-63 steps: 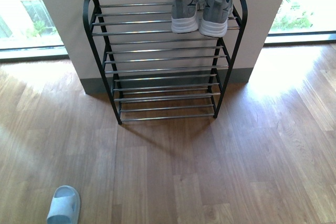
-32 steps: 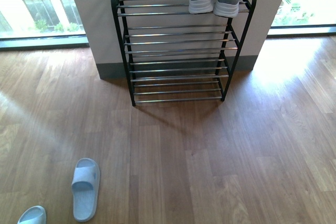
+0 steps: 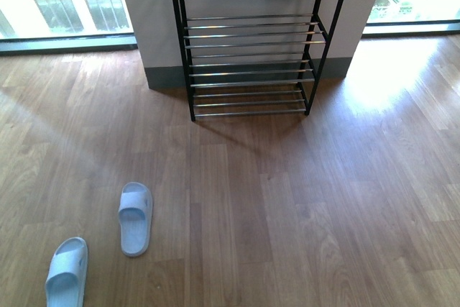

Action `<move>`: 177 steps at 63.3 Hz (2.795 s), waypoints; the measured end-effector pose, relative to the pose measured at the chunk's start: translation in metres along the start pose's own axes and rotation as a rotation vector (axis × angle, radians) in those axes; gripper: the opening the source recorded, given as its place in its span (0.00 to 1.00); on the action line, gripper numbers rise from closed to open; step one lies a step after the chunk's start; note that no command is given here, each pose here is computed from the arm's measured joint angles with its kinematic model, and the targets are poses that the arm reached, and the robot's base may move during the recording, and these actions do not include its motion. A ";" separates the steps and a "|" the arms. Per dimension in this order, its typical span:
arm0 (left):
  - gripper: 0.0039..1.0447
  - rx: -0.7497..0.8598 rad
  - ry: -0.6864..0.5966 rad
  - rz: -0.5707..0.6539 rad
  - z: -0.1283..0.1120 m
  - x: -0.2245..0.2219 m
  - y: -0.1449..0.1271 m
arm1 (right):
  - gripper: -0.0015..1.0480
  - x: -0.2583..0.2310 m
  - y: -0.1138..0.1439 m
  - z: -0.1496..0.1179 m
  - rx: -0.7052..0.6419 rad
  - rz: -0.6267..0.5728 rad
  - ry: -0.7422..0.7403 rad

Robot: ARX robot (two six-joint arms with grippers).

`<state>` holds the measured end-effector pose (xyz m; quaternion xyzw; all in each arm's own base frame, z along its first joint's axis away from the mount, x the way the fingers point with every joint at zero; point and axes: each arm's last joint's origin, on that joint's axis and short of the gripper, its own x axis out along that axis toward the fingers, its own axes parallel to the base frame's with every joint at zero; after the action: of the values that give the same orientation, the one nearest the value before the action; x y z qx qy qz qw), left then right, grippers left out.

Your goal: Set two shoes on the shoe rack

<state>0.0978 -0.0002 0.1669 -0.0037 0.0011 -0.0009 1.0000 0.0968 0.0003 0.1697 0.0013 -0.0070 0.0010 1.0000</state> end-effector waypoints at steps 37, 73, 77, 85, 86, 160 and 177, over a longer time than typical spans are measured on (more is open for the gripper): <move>0.91 0.000 0.000 0.000 0.000 0.000 0.000 | 0.91 0.000 0.000 0.000 0.000 -0.001 -0.001; 0.91 0.000 0.000 0.000 0.000 0.000 0.000 | 0.91 0.000 0.000 0.000 0.000 0.001 -0.001; 0.91 0.000 0.000 0.000 0.000 0.000 0.000 | 0.91 0.000 0.000 0.000 0.000 0.000 -0.002; 0.91 0.000 0.000 -0.001 0.000 0.000 0.000 | 0.91 0.000 0.000 0.000 0.000 0.000 -0.002; 0.91 0.000 0.000 0.000 0.000 0.000 0.000 | 0.91 0.000 0.000 0.000 0.000 -0.001 -0.002; 0.91 0.000 0.000 0.000 0.000 0.000 0.000 | 0.91 0.000 0.000 0.000 0.000 -0.001 -0.002; 0.91 0.000 0.000 -0.001 0.000 0.000 0.000 | 0.91 0.000 0.000 0.000 0.000 -0.002 -0.002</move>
<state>0.0978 -0.0003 0.1670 -0.0035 0.0009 -0.0015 1.0000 0.0966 0.0002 0.1698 0.0013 -0.0079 0.0002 1.0000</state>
